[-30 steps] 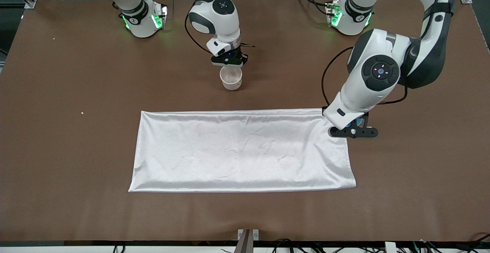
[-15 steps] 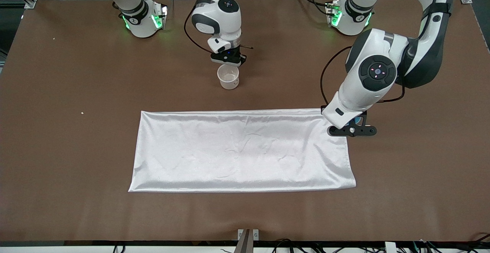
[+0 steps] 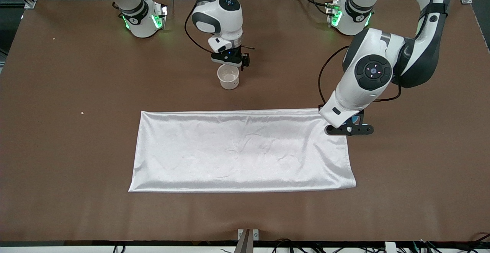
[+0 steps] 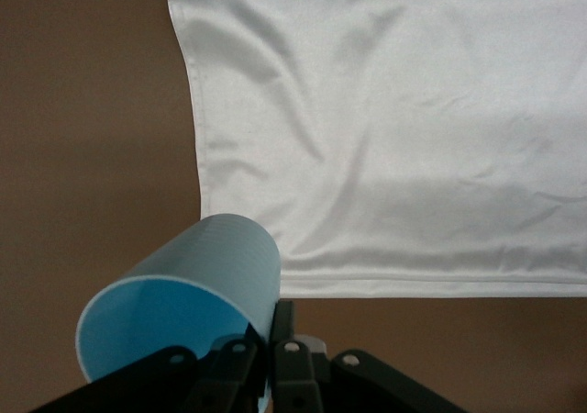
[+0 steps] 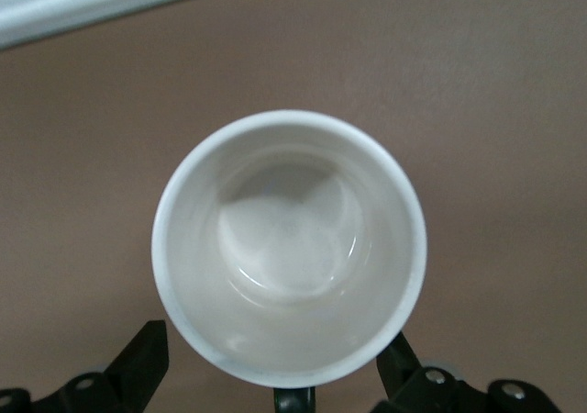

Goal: Place blue cup into white mug on table

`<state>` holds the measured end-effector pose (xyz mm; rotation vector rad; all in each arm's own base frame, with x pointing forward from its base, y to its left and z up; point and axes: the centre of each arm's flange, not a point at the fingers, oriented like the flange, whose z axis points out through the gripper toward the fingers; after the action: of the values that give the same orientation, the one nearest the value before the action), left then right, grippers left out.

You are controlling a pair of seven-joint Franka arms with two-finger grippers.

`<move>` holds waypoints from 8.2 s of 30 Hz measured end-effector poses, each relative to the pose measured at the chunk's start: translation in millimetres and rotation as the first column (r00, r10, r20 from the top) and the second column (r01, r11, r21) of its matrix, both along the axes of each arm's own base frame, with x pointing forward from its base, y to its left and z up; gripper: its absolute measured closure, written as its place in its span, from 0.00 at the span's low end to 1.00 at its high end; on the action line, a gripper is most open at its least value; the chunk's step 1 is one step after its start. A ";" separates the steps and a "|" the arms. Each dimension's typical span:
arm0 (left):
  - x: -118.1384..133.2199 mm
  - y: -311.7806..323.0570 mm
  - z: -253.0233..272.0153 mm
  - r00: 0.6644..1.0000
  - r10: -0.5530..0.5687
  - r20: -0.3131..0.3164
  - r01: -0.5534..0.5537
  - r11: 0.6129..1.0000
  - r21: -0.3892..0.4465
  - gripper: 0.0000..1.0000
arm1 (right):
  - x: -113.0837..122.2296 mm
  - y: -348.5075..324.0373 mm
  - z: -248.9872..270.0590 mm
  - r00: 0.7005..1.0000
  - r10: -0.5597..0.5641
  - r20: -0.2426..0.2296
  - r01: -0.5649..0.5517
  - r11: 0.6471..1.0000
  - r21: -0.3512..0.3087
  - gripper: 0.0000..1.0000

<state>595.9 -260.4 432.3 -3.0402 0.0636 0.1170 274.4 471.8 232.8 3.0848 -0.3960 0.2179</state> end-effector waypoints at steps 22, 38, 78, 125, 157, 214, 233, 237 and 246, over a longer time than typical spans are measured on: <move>-30.1 -58.2 -18.3 0.999 0.042 -0.026 -0.042 0.999 0.005 0.96 | 60.2 -11.5 50.0 0.999 0.012 0.042 -0.012 1.000 -0.010 0.00; -40.6 -79.7 -32.3 0.997 0.061 -0.045 -0.060 0.998 0.009 0.96 | 179.4 -126.8 53.4 0.987 0.158 0.008 -0.157 0.984 -0.082 0.00; -197.7 -328.4 -78.9 0.973 0.213 -0.086 -0.220 0.971 -0.088 0.96 | 261.2 -400.6 71.3 0.927 0.316 -0.204 -0.336 0.939 -0.069 0.00; -220.3 -358.6 -140.1 0.946 0.298 -0.129 -0.310 0.947 -0.088 0.92 | 274.2 -411.3 351.7 0.906 0.369 -0.205 -0.378 0.926 -0.007 0.00; -105.1 -222.7 14.2 0.982 0.186 0.025 -0.186 0.982 -0.017 0.00 | 275.8 -406.7 372.6 0.897 0.416 -0.150 -0.414 0.909 0.043 0.00; -38.3 140.4 198.9 0.998 -0.046 0.045 0.047 0.998 -0.034 0.00 | 280.3 -431.7 378.8 0.939 0.326 -0.109 -0.316 0.944 0.094 0.00; -19.8 161.2 188.6 0.995 -0.065 0.069 0.072 0.992 -0.101 0.00 | 279.9 -431.8 378.1 0.939 0.325 -0.114 -0.316 0.944 0.096 0.00; -19.7 161.3 188.5 0.995 -0.065 0.069 0.072 0.992 -0.101 0.00 | 279.8 -431.8 377.7 0.939 0.325 -0.115 -0.316 0.944 0.096 0.00; -19.6 161.3 188.6 0.995 -0.065 0.070 0.072 0.992 -0.101 0.00 | 279.8 -431.9 375.2 0.938 0.325 -0.121 -0.315 0.944 0.098 0.00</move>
<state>576.3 -99.1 620.9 -3.1375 0.1747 0.0080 554.3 39.9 608.0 3.1978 0.1098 -0.0036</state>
